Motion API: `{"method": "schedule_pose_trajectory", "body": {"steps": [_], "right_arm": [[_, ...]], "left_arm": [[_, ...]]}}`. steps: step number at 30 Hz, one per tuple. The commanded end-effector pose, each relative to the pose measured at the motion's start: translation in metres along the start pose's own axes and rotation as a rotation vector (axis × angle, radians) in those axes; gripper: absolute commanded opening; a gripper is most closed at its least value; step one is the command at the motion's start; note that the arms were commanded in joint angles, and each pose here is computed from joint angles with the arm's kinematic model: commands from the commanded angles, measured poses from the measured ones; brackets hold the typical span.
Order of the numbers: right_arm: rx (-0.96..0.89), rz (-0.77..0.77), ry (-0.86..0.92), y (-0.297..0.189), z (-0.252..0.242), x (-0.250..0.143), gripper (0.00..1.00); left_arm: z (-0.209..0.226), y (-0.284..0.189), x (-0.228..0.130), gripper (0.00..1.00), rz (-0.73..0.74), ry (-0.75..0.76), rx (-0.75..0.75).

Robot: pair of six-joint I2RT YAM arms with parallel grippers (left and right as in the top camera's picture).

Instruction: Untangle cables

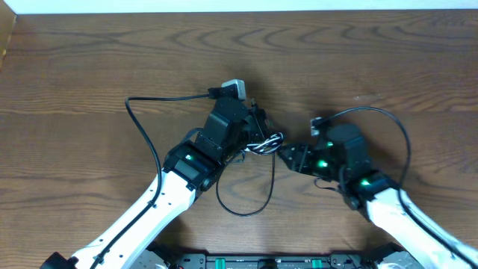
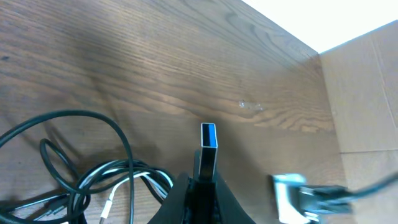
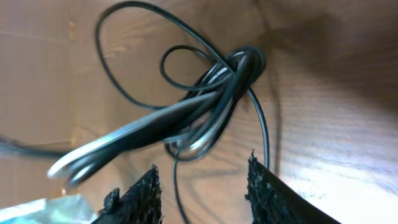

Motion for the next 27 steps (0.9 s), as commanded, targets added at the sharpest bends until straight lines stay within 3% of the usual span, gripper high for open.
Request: {"method": "schedule_pose_trajectory", "body": {"steps": [1,5,6,8,11,19,23,27], "right_arm": [[0.008,-0.055,-0.014,0.023,0.005,0.006,0.42],[0.056,-0.136,-0.057,0.040,0.010,0.015,0.34],[0.054,-0.152,-0.060,0.043,0.009,0.017,0.30],[0.037,-0.189,-0.081,0.049,0.005,0.021,0.11],[0.011,-0.217,-0.134,0.051,0.003,0.023,0.01],[0.044,-0.266,-0.190,0.040,0.014,0.030,0.01],[0.108,-0.294,-0.294,0.018,0.036,0.031,0.01],[0.115,-0.321,-0.335,-0.014,0.048,0.028,0.01]], "left_arm": [[-0.007,-0.002,0.000,0.08,0.023,-0.024,-0.053],[-0.012,-0.003,-0.004,0.08,0.075,-0.023,-0.106],[-0.013,-0.003,-0.005,0.08,0.085,-0.022,-0.117],[-0.014,-0.003,-0.007,0.08,0.102,-0.022,-0.133],[-0.015,-0.003,-0.008,0.08,0.111,-0.023,-0.138],[-0.014,-0.003,-0.009,0.09,0.115,-0.004,-0.134],[-0.014,-0.003,-0.009,0.16,0.111,0.036,-0.135],[-0.014,-0.003,-0.009,0.16,0.107,0.080,-0.137]]}}
Point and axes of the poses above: each gripper's point midway between its finger pads, its own y axis out along the fingers, its own z axis along the line the jaws close on, x = y × z, the point moved 8 cm from there along -y, back along the fingers, and after that the axes turned 6 degrees about y, right-handed, at the moved point
